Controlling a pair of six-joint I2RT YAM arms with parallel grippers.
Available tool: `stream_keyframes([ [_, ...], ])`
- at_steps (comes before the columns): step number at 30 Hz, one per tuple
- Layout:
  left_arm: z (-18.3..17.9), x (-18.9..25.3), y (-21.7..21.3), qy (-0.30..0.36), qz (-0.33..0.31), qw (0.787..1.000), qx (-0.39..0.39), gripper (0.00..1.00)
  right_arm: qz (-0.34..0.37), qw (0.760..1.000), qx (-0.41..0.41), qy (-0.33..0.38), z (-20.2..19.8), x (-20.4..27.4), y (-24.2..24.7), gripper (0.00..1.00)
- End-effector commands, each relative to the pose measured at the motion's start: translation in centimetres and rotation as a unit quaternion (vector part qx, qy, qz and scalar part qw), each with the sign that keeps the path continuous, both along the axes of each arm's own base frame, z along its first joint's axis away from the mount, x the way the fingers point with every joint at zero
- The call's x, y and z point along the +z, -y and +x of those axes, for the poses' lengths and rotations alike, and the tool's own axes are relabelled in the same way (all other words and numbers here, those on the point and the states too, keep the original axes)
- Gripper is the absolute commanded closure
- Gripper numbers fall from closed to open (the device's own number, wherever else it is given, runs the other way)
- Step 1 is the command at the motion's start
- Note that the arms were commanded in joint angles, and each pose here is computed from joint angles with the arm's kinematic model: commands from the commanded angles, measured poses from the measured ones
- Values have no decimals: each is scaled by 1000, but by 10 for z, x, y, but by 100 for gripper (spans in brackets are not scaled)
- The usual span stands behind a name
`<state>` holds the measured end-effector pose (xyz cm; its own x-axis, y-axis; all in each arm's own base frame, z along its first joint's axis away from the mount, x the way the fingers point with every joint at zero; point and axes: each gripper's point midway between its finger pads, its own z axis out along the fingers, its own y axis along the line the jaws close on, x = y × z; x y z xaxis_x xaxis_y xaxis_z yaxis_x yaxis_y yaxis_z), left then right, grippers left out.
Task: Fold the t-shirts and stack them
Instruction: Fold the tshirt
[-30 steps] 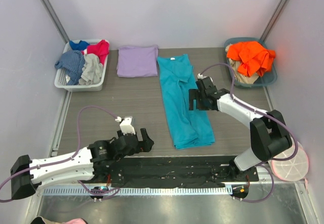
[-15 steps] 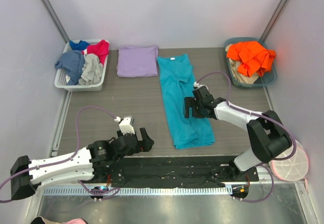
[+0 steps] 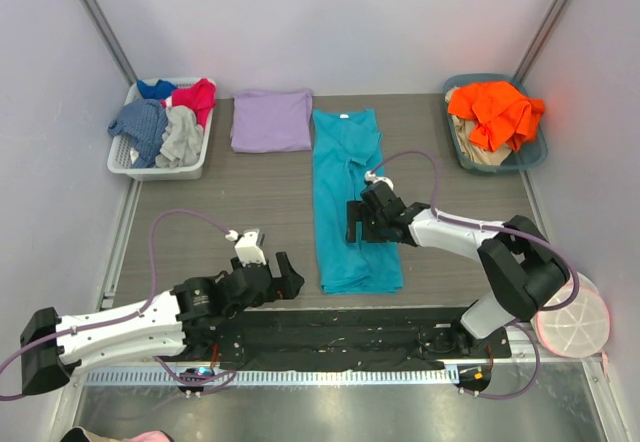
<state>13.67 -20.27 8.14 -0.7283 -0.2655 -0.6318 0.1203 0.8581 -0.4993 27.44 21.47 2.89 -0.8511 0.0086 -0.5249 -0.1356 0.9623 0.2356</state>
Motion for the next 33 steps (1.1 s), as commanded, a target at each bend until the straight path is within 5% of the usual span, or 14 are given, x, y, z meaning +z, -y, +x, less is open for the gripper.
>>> stream_keyframes([
  [1,2,5,2,4,-15,1000,5,0,12,1000,-12,-18,-18,-8,-18,10],
  [13,2,1,11,7,-30,1000,-4,0,21,992,-100,77,-20,75,21,10],
  [21,4,-11,45,-12,-29,999,-34,0,36,987,-147,55,-64,65,61,10],
  [33,12,-29,71,-15,-16,999,-48,26,61,982,-174,43,-89,60,78,11],
])
